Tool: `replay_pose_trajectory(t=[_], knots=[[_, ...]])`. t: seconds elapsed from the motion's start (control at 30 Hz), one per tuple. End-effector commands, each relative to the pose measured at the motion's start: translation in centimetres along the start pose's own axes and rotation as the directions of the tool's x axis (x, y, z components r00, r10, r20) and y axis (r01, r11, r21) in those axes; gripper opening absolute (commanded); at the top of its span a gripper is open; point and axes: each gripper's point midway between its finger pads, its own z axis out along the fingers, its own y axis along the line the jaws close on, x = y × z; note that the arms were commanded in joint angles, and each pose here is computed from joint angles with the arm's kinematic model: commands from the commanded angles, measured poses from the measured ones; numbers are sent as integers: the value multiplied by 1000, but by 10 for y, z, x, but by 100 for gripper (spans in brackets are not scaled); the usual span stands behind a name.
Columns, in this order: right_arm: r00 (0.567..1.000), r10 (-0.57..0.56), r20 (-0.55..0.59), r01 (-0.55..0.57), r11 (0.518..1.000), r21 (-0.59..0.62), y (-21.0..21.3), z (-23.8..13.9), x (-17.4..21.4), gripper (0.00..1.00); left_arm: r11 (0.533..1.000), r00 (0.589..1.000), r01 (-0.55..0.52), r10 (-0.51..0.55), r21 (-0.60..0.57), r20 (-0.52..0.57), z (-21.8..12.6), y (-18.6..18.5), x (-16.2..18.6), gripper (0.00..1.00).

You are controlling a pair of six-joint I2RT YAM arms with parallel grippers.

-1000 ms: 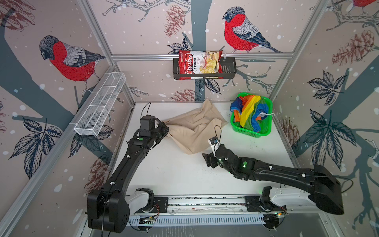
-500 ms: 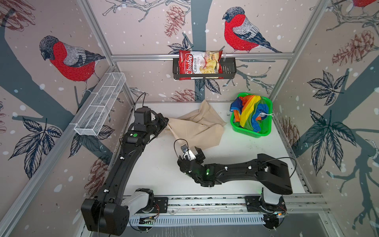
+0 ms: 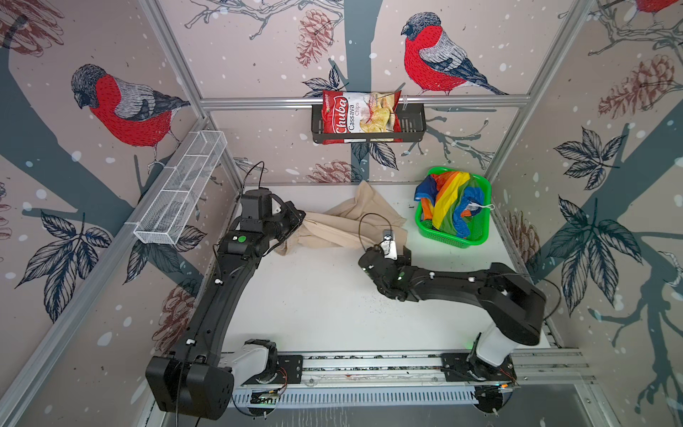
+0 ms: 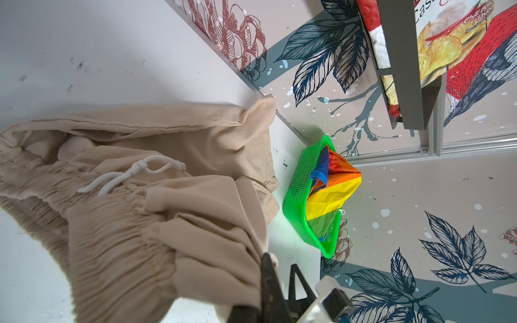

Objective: Fold and stack the shorts

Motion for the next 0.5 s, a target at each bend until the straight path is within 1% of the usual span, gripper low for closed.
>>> replay_pose_trajectory(t=[0.0, 0.03, 0.1, 0.13, 0.17, 0.2, 0.23, 0.27, 0.33, 0.43, 0.47], knots=[[999, 36, -22, -35, 997, 64, -41, 3, -5, 99, 999, 999, -32, 31, 9, 27, -2, -6, -8, 0], [998, 63, -23, -61, 996, 70, -55, 3, -8, 99, 999, 999, -32, 31, 7, 25, -1, -5, -8, 0], [995, 103, -19, -102, 994, 41, -67, -2, -14, 99, 1000, 999, -30, 29, 9, 17, -2, -5, -6, 0], [993, 114, -23, -114, 993, -6, -66, -5, -16, 90, 1000, 1000, -27, 27, 8, 13, -2, -3, -4, 0], [993, 119, -27, -121, 991, -66, -63, -10, -17, 66, 1000, 1000, -23, 23, 6, 9, -3, -1, -2, 0], [991, 129, -30, -131, 985, -116, -59, -14, -17, 46, 1000, 1000, -22, 22, 4, 6, -3, 0, 1, 0], [990, 136, -41, -141, 976, -166, -54, -19, -15, 32, 1000, 1000, -19, 19, 3, 3, -4, 2, 3, 0], [988, 147, -51, -155, 967, -205, -52, -25, -15, 24, 1000, 1000, -16, 16, -3, 1, -6, 6, 6, 0], [986, 143, -83, -158, 963, -218, -54, -30, -5, 13, 1000, 1000, -6, 6, -15, -14, -7, 15, 15, 0], [983, 123, -139, -151, 966, -211, -66, -39, 14, 1, 998, 998, 16, -19, -52, -58, -9, 36, 37, 0], [981, 118, -154, -148, 968, -202, -73, -44, 21, 0, 996, 996, 28, -35, -80, -79, -10, 48, 47, 0]])
